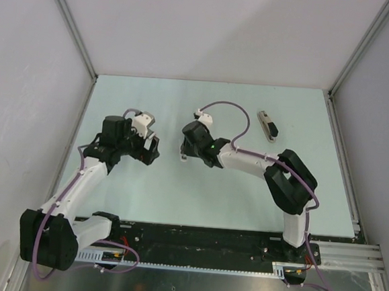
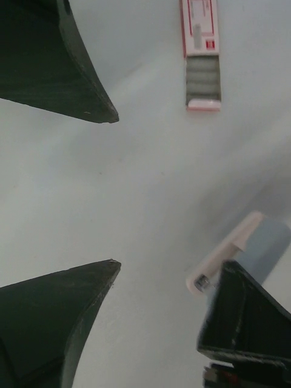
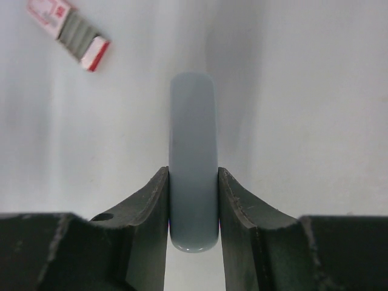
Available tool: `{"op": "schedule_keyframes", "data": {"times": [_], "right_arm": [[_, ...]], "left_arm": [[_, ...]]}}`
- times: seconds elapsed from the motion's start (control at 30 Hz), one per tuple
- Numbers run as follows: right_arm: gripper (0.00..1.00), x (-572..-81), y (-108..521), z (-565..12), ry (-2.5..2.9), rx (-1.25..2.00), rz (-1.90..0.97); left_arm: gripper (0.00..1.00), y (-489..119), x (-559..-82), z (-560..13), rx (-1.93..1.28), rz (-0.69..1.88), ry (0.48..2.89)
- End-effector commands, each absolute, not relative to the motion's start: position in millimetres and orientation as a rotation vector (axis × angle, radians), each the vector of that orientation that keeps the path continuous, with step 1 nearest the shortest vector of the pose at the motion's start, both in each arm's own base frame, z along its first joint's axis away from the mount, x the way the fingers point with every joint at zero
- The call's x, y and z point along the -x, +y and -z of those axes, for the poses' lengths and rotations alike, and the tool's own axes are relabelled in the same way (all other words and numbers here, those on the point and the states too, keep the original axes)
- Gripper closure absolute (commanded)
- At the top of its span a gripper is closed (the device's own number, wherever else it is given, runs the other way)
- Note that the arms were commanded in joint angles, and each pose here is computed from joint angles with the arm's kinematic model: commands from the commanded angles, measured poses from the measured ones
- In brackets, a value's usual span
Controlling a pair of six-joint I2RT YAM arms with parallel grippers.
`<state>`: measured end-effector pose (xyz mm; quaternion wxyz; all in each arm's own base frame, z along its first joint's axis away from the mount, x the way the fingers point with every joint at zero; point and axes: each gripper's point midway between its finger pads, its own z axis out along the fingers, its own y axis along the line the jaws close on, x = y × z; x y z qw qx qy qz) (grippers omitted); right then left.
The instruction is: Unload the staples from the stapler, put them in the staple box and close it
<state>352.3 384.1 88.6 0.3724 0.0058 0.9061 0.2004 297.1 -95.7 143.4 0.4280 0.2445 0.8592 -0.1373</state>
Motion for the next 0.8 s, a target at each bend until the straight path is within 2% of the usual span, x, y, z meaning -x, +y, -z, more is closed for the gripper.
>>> {"op": "schedule_keyframes", "data": {"times": [0.0, 0.37, 0.77], "right_arm": [[1.00, -348, 415, -146, 2.127, -0.219, -0.748], [1.00, -326, 431, -177, 2.056, -0.360, -1.018], [1.00, -297, 453, -176, 2.078, -0.342, -1.256]], "left_arm": [[0.01, -120, -281, -145, -0.804, 0.451, 2.042], [0.01, -137, -260, -113, -0.896, 0.620, 2.078], [0.01, -147, -256, -109, -0.933, 0.715, 2.070]]}}
